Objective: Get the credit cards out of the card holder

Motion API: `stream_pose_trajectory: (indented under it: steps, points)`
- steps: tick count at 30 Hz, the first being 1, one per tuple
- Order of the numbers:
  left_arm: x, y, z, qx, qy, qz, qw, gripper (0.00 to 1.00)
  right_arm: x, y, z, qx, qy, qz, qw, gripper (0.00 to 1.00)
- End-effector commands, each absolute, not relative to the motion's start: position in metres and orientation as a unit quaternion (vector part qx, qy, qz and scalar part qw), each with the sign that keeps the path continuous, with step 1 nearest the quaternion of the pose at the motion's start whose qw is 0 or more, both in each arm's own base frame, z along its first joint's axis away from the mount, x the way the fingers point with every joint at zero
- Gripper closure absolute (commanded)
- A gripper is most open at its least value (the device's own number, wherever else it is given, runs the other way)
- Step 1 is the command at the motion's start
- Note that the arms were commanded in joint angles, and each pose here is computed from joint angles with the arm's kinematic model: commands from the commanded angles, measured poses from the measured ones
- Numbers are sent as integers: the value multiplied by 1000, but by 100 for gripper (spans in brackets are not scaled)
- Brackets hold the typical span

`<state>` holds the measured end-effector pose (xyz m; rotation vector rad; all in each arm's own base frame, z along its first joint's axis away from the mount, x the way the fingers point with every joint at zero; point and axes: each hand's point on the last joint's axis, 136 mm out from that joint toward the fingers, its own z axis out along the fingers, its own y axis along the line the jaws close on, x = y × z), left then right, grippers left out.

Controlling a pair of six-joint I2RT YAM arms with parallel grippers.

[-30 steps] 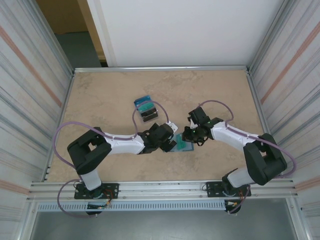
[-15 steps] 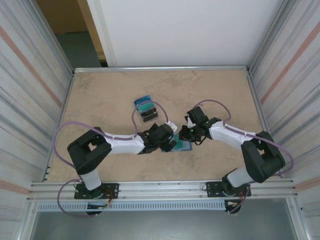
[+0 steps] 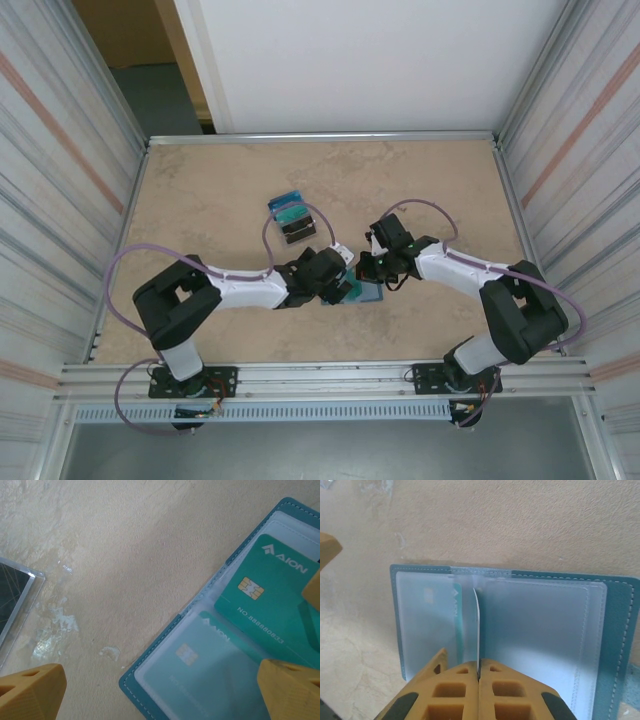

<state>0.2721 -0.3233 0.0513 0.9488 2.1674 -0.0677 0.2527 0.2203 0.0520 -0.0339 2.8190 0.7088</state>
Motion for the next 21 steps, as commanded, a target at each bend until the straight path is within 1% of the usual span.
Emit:
stream_pose_trajectory:
  steps: [1,6,12,15,21]
  points:
    - [270,-319,73,360,844,-32,396,1,255,213,63,-24,968,210,132,100]
    - [271,-315,107,355,831,-44,426,1,256,211,84,-57,965,198,160,100]
    - [275,-301,144,350,822,-90,441,1,257,216,116,-107,950,210,203,100]
    - [272,-295,166,350,810,-143,448,1,254,223,135,-146,935,228,227,100]
    - [253,-288,201,384,770,-291,418,1,242,242,175,-243,889,282,267,100]
